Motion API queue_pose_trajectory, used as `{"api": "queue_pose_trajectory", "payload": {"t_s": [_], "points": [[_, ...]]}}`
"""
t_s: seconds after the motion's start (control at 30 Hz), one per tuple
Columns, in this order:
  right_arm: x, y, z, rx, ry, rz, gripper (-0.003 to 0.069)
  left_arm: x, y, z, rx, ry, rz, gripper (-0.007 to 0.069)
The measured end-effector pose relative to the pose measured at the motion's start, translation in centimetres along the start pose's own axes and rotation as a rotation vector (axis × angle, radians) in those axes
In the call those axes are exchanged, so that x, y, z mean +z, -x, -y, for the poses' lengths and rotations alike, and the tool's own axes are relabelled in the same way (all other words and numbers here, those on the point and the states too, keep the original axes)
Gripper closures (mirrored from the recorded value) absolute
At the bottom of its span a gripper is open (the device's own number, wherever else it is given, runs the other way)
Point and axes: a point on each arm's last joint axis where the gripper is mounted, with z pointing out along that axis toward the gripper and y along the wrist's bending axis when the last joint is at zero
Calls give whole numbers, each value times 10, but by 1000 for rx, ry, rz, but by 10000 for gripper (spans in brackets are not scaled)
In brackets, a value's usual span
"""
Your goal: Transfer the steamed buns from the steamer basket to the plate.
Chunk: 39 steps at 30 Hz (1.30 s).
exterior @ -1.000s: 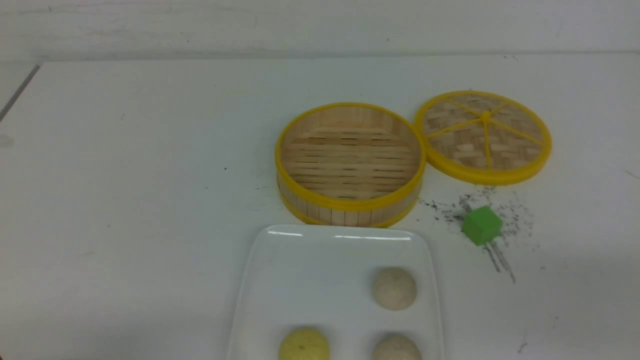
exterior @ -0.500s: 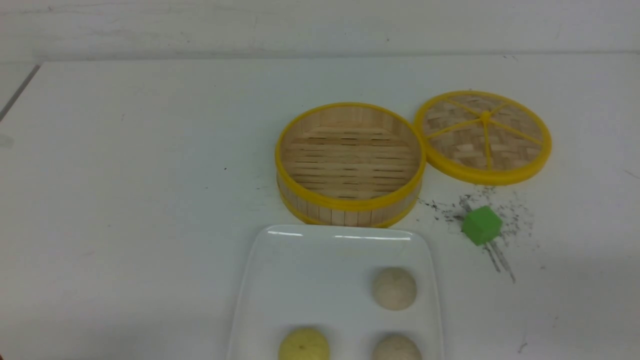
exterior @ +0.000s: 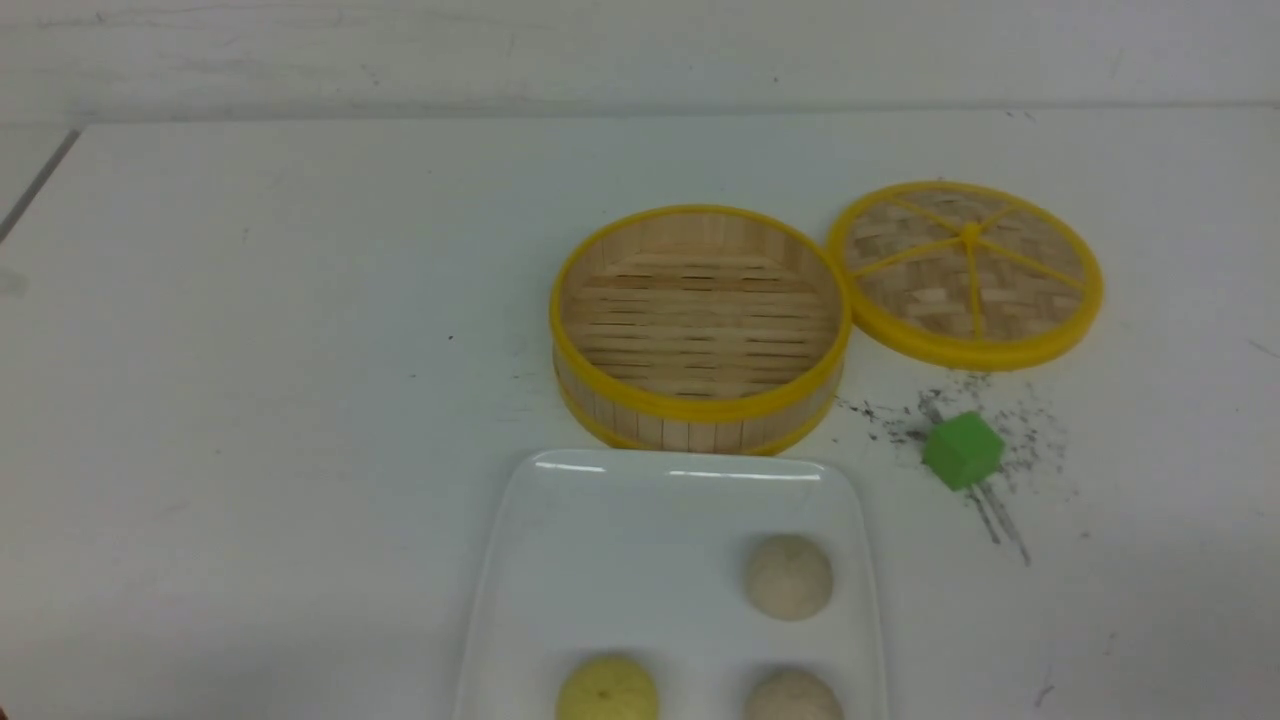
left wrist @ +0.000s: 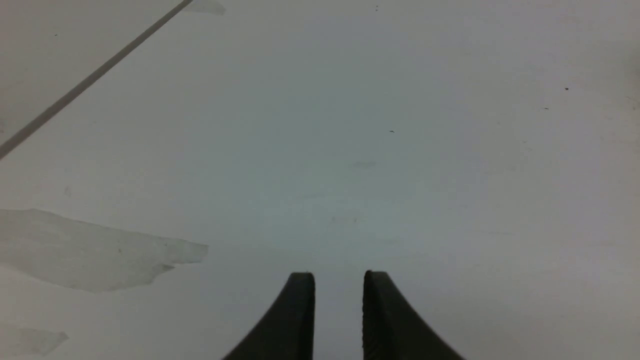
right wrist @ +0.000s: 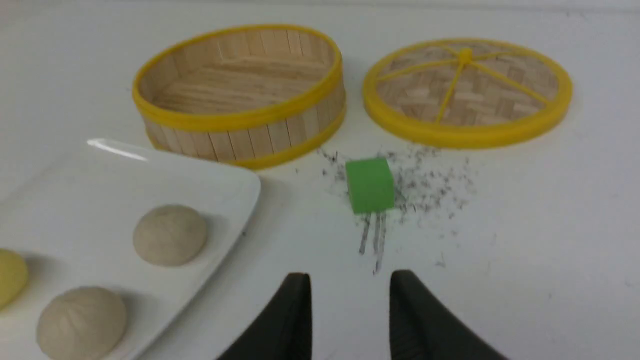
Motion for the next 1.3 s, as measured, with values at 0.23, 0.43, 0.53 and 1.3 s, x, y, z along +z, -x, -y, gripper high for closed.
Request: {"api": "queue_pose_trajectory", "payload": {"t_s": [0.23,0.43,0.53,1.3], "points": [[7,-23,4,-14,-21,-82,417,0,0,0,9,4,1,445],[13,-41,10,-17,-69,-123,417,0,0,-1,14,7,1,445],[13,-46,12,-9,-92,-111,417,0,0,-1,17,9,1,444],[0,-50,34,119,-481,40,417,0,0,-1,20,10,0,425]]}}
